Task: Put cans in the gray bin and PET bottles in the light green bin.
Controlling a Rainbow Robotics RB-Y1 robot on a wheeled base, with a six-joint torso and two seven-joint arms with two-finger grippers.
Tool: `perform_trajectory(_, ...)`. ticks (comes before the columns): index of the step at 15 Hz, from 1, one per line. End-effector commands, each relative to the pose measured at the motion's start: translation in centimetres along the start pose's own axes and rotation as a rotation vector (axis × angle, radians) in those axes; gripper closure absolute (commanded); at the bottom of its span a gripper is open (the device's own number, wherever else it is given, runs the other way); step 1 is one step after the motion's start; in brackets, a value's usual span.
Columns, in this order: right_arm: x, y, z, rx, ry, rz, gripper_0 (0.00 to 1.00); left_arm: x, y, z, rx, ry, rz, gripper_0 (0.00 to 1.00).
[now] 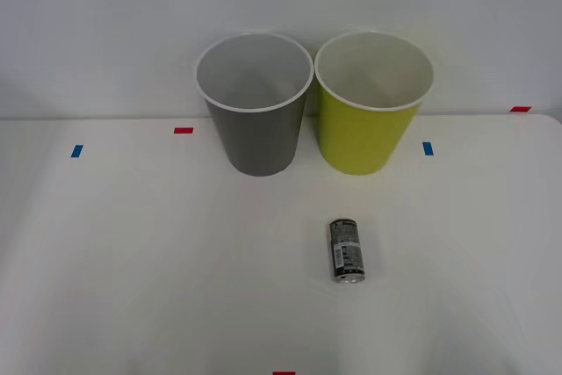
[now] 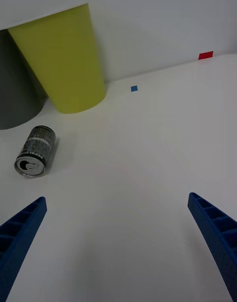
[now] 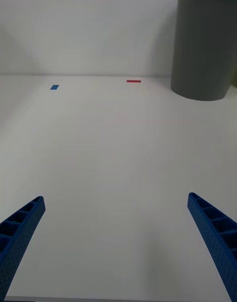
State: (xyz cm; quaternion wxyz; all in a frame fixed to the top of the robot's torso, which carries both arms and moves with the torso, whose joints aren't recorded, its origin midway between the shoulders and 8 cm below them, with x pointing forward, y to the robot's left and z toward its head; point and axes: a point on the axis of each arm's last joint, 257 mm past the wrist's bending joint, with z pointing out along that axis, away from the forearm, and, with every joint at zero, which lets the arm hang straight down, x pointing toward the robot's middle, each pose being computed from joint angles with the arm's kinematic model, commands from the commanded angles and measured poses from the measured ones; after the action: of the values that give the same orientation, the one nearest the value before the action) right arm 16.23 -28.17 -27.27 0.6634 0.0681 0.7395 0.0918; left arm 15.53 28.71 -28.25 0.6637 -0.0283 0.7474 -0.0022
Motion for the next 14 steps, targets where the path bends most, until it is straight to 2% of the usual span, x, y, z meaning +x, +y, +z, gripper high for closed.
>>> perform_trajectory(1,0.0,0.0,0.0,0.000,0.000,0.000,0.00,0.0,0.0,0.0,0.000,0.000,0.000,0.00)
perform_trajectory(2,1.1,-0.2,0.4,0.008,0.014,0.003,0.00,0.0,0.0,0.0,0.000,0.000,0.000,0.00)
perform_trajectory(4,-0.1,0.8,0.9,-0.030,-0.025,-0.014,0.00,0.0,0.0,0.0,0.000,0.000,0.000,0.00)
perform_trajectory(5,-0.2,1.0,1.4,-0.044,-0.007,-0.012,0.00,0.0,0.0,0.0,0.000,0.000,0.000,0.00)
perform_trajectory(8,-0.6,-0.6,2.8,-0.027,0.021,-0.059,0.00,0.0,0.0,0.0,0.000,0.000,0.000,0.00)
perform_trajectory(10,-1.3,-1.2,4.2,-0.017,0.065,-0.075,0.00,0.0,0.0,0.0,0.000,0.000,0.000,0.00)
perform_trajectory(11,-1.3,-0.9,4.8,-0.018,0.092,-0.064,0.00,0.0,0.0,0.0,0.000,0.000,0.000,0.00)
perform_trajectory(12,-1.3,-0.3,5.4,-0.012,0.123,-0.027,0.00,0.0,0.0,0.0,0.000,0.000,0.000,0.00)
perform_trajectory(13,-2.0,0.8,6.5,-0.022,0.160,0.005,0.00,0.0,0.0,0.0,0.000,0.000,0.000,0.00)
perform_trajectory(14,-2.3,1.8,7.3,-0.039,0.194,0.015,0.00,0.0,0.0,0.0,0.000,0.000,0.000,0.00)
